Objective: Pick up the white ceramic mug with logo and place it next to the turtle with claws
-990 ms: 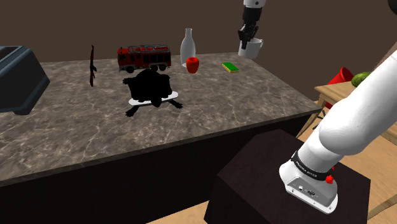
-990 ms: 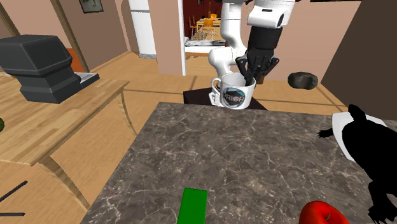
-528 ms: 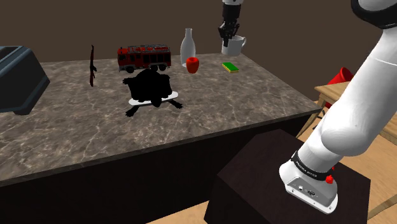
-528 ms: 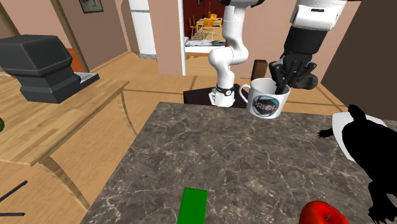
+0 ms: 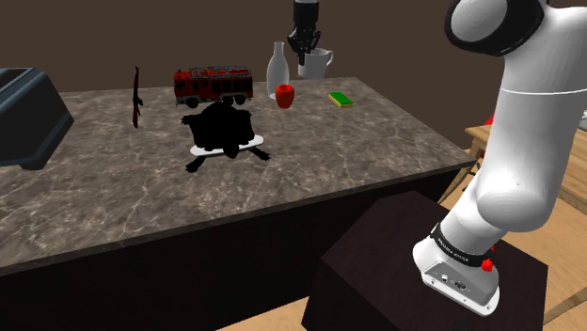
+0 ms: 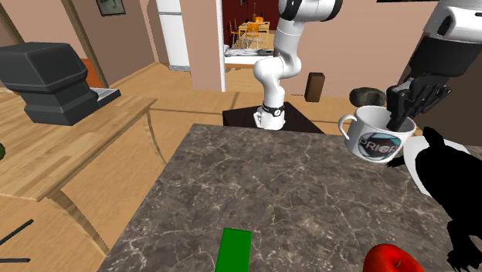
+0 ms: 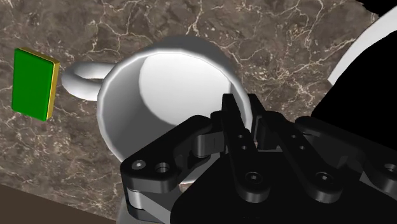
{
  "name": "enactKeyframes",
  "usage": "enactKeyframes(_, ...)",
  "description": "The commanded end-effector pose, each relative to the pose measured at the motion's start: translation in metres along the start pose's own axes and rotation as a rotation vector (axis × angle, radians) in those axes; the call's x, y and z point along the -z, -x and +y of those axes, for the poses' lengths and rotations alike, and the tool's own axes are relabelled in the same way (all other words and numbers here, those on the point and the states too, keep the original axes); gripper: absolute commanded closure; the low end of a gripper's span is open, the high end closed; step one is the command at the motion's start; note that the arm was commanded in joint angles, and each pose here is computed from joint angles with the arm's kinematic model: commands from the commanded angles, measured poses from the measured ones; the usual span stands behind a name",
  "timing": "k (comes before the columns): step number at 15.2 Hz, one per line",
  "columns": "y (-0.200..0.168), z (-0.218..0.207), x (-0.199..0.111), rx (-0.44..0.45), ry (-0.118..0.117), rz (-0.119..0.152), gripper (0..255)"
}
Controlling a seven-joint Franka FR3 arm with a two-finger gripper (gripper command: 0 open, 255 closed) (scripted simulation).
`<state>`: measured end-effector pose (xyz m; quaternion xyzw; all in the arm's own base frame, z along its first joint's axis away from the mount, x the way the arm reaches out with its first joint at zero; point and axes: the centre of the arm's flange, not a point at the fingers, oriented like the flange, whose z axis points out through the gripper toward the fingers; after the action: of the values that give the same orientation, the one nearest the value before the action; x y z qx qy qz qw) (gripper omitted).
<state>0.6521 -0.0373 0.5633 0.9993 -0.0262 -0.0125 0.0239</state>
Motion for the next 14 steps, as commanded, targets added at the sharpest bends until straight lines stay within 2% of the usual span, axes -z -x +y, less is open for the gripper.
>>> enactKeyframes(1,-0.022,-0.019,0.000,0.000,0.000,0.000,255)
enactKeyframes(14,-0.024,-0.022,-0.068,0.000,0.000,0.000,255)
